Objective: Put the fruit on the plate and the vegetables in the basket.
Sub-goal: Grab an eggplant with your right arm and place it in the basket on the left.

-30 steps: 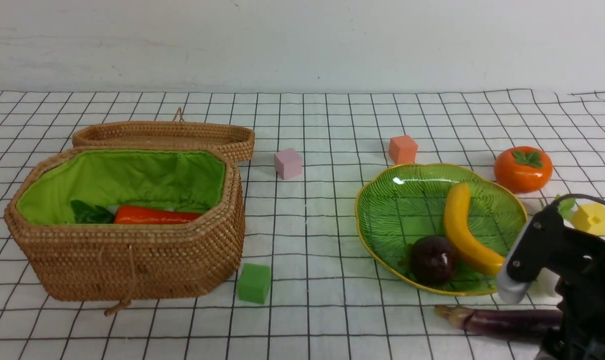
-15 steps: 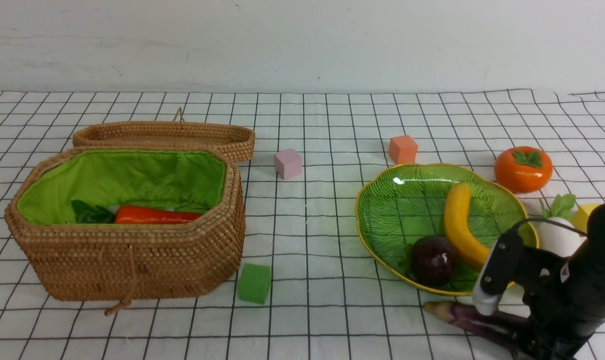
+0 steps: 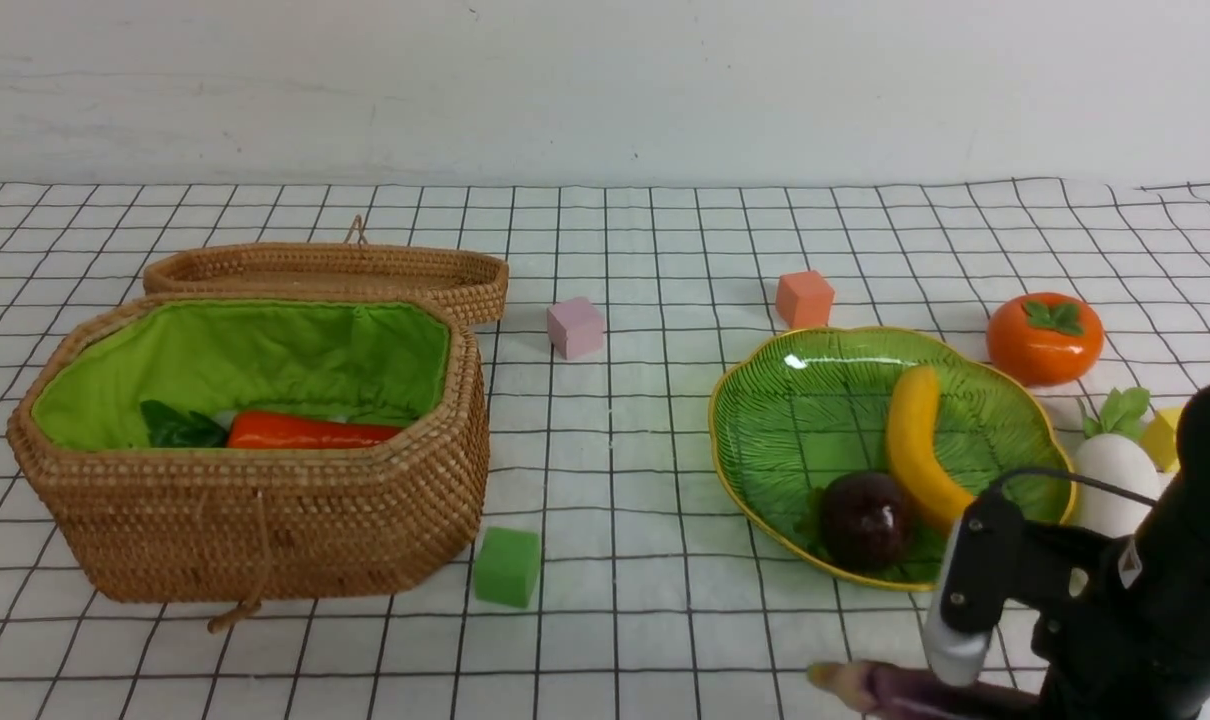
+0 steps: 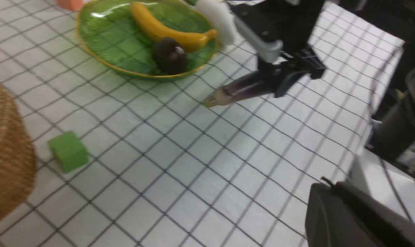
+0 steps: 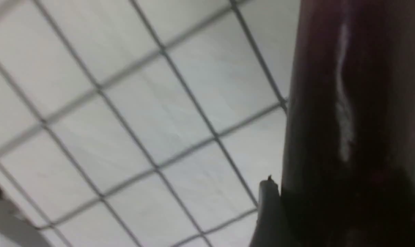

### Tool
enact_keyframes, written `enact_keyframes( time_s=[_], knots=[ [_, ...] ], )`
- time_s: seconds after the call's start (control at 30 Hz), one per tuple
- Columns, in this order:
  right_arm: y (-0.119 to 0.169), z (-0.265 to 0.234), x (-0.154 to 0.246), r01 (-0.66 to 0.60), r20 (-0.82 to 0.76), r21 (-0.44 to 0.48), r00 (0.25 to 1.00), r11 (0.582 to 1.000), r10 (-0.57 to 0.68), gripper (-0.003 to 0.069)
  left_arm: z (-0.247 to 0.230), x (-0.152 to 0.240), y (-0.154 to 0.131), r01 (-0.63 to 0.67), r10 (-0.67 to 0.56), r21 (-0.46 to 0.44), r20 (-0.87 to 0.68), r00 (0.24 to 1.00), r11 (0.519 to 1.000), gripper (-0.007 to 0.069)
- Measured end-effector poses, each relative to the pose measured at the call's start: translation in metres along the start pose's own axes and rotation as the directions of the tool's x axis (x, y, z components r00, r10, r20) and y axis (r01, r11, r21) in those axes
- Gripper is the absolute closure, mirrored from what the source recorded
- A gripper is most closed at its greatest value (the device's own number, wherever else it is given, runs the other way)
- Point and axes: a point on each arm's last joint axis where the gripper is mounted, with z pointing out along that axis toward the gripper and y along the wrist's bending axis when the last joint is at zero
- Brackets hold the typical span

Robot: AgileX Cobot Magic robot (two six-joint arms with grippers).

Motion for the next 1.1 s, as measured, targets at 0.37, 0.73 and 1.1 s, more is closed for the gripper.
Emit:
enact_keyframes(
  time_s=[0.37, 0.73, 1.1],
  knots=[
    [0.061, -0.123, -0.141, 0.016, 0.622, 0.006, 0.783, 1.0, -0.016, 0.0228, -0.01, -0.006, 0.041, 0.172, -0.126, -0.433, 0.133, 0.983, 0.885, 0.0636],
    [0.031, -0.058, -0.31, 0.147, 0.668, 0.046, 0.731, 0.988, -0.14, 0.0228, -0.012, 0.001, 0.045, 0.279, -0.249, -0.481, 0.128, 0.96, 0.831, 0.0631],
    [0.018, -0.031, -0.322, 0.157, 0.566, 0.091, 0.804, 0.983, -0.18, -0.0013, -0.007, -0.001, 0.034, 0.174, -0.156, -0.371, 0.078, 0.985, 0.912, 0.0631]
  ],
)
